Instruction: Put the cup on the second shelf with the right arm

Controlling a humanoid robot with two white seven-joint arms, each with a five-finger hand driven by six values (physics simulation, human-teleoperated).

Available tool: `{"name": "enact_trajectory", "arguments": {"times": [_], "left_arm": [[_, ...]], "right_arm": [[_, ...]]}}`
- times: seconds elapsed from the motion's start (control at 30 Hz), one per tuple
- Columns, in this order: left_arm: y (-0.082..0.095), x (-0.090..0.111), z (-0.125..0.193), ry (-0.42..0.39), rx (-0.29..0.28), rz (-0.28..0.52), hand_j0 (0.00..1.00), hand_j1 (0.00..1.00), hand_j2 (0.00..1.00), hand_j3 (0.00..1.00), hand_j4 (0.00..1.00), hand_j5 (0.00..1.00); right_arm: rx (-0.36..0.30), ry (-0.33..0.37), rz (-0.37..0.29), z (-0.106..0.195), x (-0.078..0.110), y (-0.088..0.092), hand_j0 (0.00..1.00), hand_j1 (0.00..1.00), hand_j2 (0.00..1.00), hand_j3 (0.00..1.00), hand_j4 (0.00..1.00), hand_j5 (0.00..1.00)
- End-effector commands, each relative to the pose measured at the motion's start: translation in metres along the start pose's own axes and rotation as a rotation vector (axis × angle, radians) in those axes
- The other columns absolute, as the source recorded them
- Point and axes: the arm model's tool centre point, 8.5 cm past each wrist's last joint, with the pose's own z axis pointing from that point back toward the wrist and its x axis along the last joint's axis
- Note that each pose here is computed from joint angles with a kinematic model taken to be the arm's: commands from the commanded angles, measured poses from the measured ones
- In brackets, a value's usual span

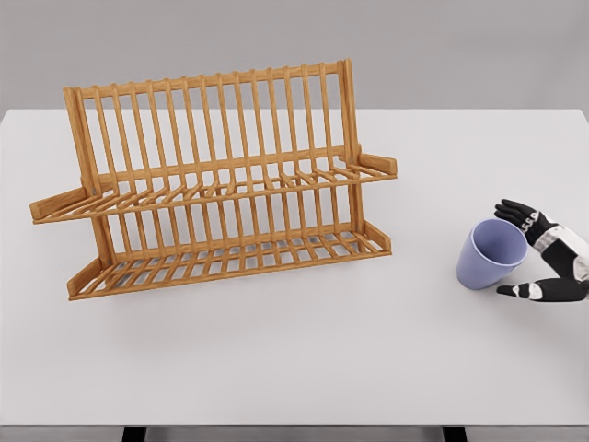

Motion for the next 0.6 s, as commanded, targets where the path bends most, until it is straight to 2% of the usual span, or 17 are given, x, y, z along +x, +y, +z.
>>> {"name": "enact_trajectory", "arguments": {"times": [0.0,0.57], "left_arm": [[-0.0002,0.0,0.0,0.0,-0.001,0.0,1.0,1.0,1.0,1.0,1.0,1.0],[-0.0002,0.0,0.0,0.0,-0.001,0.0,1.0,1.0,1.0,1.0,1.0,1.0]], "right_arm": [[-0.003,-0.004,-0.007,-0.0006,-0.0003,0.0009,1.0,1.0,1.0,1.0,1.0,1.0],[0.013,-0.004,-0.008,-0.0053,-0.0032,0.0077,1.0,1.0,1.0,1.0,1.0,1.0]]}}
